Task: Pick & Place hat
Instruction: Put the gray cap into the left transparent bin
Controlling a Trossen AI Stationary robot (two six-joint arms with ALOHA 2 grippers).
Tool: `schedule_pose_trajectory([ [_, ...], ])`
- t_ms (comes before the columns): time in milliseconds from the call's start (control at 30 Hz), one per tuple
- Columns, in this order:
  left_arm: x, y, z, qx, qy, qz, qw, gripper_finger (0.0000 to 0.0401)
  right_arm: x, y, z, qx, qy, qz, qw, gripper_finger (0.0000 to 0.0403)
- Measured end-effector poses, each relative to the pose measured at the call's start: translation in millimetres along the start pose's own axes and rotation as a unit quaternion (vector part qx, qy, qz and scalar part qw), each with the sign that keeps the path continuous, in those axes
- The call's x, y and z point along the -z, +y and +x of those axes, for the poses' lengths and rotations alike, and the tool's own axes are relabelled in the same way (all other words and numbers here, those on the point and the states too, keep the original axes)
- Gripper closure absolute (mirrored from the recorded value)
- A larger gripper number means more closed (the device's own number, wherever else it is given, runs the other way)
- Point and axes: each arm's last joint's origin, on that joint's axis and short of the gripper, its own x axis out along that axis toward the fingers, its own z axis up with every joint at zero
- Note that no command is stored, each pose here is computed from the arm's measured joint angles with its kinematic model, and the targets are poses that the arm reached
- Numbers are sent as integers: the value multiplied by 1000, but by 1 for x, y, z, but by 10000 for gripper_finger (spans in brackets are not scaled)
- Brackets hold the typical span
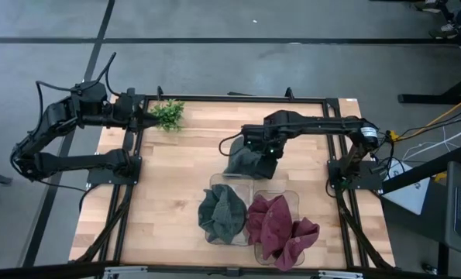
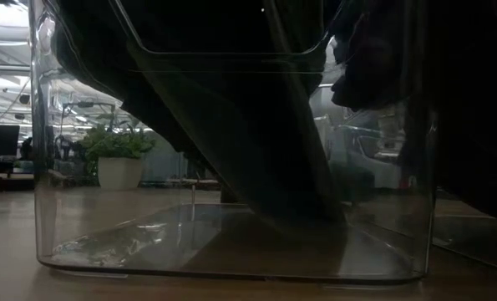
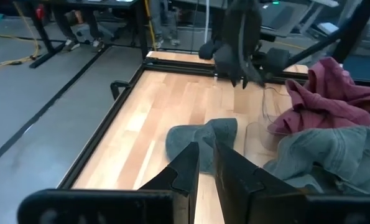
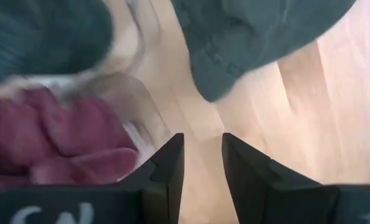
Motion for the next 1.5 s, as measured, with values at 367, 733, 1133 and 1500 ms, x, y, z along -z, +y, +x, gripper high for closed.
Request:
schedule_pose_trajectory([
  [367,-2,6,1,-92,-8,-37,995,358,8,-25,76,-44,-50,-145,987,295],
  [733,-4,8,1,-117,-19,-65,991,358,10,-35,125,-1,-111,-264,958,295],
  [1133,-4,8,1,-116,-19,-81,990,358,16,-44,154,47,-113,-314,942,295],
  [1500,-4,8,2,-116,-17,-82,990,358,23,-50,175,49,-120,-309,942,306],
])
